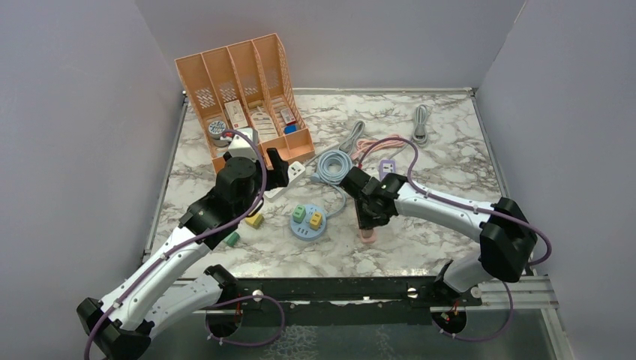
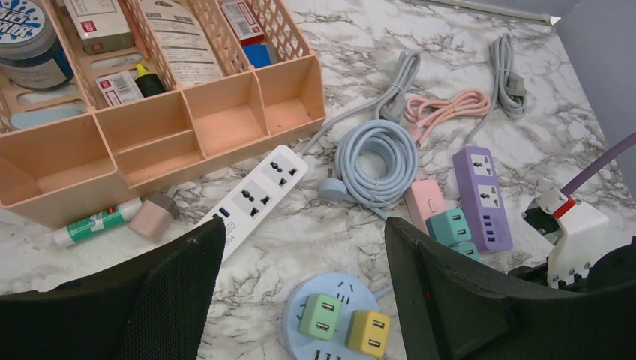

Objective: Insert the plug

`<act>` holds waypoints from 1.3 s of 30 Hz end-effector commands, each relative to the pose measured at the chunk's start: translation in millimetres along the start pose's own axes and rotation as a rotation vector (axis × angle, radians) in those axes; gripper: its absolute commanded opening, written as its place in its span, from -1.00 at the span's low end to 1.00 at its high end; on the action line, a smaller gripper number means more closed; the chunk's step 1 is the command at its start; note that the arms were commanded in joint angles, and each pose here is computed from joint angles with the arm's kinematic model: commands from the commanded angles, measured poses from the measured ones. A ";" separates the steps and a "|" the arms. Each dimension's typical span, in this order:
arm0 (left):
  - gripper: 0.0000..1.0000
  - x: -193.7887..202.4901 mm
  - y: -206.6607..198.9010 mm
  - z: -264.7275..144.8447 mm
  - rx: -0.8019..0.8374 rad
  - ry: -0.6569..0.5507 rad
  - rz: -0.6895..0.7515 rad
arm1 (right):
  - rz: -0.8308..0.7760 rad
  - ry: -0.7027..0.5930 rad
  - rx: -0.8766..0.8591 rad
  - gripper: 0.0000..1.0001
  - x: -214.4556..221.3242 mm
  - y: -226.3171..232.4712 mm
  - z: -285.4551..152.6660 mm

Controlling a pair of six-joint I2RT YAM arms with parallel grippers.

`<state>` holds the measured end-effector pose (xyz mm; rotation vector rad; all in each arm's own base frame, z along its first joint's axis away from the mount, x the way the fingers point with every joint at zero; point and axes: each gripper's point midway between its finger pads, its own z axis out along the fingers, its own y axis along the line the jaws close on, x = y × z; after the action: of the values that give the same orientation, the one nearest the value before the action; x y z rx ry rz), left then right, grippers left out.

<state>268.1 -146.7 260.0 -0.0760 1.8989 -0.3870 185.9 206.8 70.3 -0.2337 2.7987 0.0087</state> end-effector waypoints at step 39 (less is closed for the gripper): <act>0.92 63.1 36.8 12.2 -0.204 0.210 -0.060 | 0.173 -0.181 -0.003 0.35 -41.6 10.3 -29.0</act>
<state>270.2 -146.6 221.8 -0.1263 2.0288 -0.3269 195.7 221.1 70.0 -0.0823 2.7580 0.0300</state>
